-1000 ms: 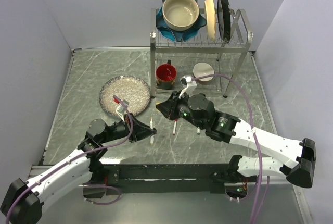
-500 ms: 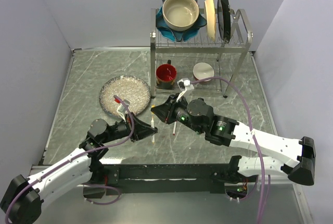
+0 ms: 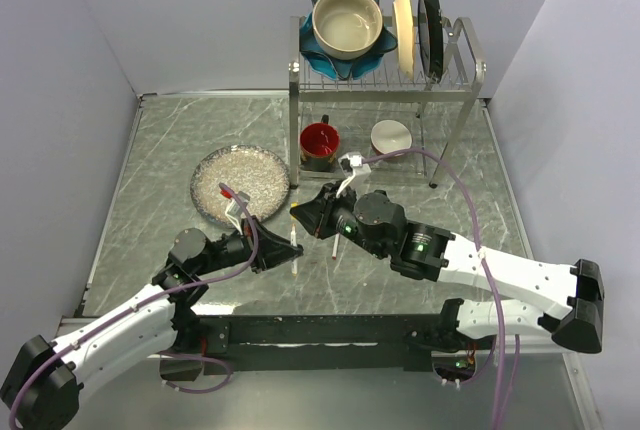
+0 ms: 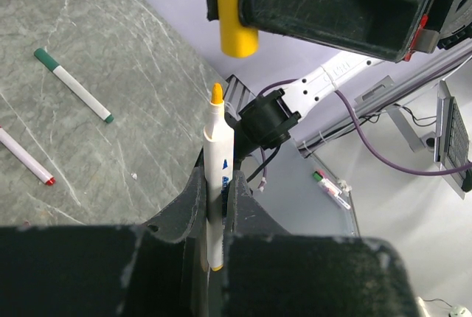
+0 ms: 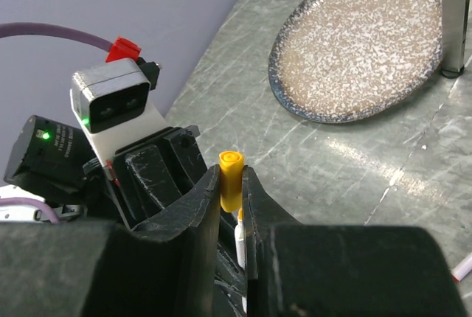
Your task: Insert the pens into the pen caps
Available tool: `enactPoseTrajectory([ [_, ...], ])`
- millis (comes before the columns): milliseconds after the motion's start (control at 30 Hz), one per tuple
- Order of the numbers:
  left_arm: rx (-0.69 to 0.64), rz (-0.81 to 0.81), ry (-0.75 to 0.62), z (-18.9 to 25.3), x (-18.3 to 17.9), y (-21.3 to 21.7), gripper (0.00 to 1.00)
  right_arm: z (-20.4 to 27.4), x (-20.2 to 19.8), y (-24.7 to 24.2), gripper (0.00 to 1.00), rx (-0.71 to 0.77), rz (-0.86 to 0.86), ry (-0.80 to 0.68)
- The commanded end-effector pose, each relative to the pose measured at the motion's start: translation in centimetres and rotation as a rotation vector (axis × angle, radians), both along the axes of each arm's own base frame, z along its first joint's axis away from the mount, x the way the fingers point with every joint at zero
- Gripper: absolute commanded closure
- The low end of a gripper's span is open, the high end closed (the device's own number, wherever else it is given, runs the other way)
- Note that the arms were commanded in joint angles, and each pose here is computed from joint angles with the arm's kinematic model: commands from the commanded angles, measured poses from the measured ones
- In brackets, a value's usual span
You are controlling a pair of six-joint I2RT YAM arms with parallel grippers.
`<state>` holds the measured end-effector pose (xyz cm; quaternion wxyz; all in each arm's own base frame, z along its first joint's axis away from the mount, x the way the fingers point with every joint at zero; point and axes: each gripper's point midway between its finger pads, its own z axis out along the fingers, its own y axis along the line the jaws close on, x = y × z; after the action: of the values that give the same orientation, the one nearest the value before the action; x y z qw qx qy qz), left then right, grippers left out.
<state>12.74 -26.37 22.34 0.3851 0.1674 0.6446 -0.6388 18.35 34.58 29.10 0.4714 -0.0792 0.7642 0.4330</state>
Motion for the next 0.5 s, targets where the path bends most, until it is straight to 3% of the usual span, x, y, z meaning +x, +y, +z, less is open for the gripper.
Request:
enactPoseTrajectory([
  [0, -0.04, 0.008, -0.087, 2.6, 0.1, 0.0, 0.99, 1.4, 0.5, 0.1, 1.0, 0.019, -0.028, -0.03],
  [467, -0.033, 0.016, -0.089, 2.4, 0.3, 0.0, 0.99, 0.4, 0.2, 0.3, 1.0, -0.032, -0.024, -0.018],
])
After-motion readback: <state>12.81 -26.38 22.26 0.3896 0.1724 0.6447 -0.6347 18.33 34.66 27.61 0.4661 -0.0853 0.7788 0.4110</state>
